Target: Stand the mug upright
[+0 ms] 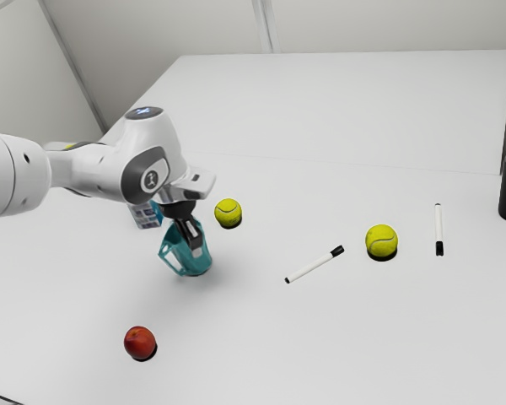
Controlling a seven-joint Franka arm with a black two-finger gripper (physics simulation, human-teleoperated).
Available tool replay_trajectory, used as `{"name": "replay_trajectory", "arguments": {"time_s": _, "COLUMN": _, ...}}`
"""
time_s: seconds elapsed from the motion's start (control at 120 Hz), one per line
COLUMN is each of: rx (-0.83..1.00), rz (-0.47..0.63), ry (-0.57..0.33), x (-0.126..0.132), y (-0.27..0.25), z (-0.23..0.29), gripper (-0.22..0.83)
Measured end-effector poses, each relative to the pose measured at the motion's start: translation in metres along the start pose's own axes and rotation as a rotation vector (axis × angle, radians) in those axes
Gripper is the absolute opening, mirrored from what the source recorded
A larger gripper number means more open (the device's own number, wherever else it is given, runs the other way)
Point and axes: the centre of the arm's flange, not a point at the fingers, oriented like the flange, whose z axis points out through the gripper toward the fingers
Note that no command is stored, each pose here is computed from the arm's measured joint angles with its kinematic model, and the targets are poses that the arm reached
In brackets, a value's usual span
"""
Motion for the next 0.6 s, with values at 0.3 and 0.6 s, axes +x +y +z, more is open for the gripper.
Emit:
{"name": "replay_trajectory", "arguments": {"time_s": 0.3, "rx": 0.033, "rz": -0.024, "ry": 0.028, "x": 0.002, "y": 0.012, "z": -0.028, "gripper": 0.42}}
{"name": "replay_trajectory", "arguments": {"time_s": 0.6, "rx": 0.088, "rz": -0.107, "ry": 0.099, "x": 0.018, "y": 0.013, "z": -0.126, "gripper": 0.57}}
